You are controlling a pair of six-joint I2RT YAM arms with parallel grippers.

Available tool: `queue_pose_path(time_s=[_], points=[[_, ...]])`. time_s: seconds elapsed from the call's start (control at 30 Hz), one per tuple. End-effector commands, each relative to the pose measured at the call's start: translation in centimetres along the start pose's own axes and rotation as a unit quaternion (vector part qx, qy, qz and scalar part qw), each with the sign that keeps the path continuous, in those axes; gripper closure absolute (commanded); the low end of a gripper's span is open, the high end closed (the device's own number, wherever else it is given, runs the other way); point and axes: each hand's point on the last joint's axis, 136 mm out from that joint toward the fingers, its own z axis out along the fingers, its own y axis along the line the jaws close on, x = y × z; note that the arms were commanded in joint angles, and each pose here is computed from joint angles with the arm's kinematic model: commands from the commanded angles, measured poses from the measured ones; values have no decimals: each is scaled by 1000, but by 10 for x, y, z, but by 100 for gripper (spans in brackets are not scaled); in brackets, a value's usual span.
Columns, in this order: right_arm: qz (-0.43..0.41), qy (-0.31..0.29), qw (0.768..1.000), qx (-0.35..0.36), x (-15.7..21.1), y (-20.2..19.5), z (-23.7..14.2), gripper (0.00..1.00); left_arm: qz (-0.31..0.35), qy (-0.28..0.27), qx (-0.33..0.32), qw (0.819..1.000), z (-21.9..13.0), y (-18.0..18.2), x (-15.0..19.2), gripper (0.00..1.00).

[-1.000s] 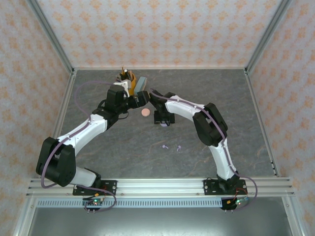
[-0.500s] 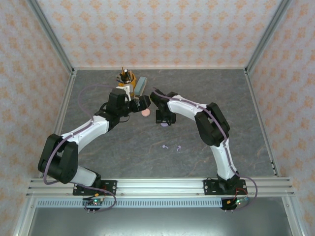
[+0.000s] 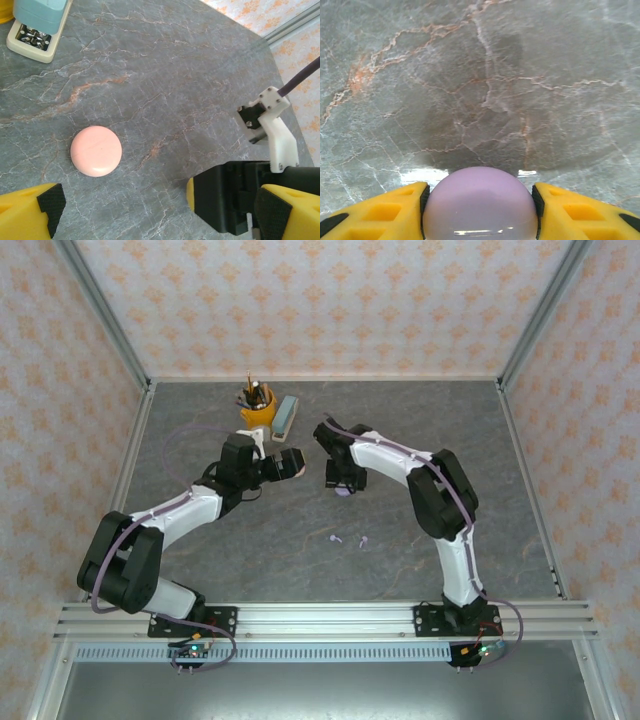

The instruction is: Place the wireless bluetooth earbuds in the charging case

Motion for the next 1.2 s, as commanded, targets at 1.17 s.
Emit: queue_pose_path(time_s=[1.17], points=[[219,-50,961,-164,-50,12,-55,50,11,26,140,990,71,-57,42,2]])
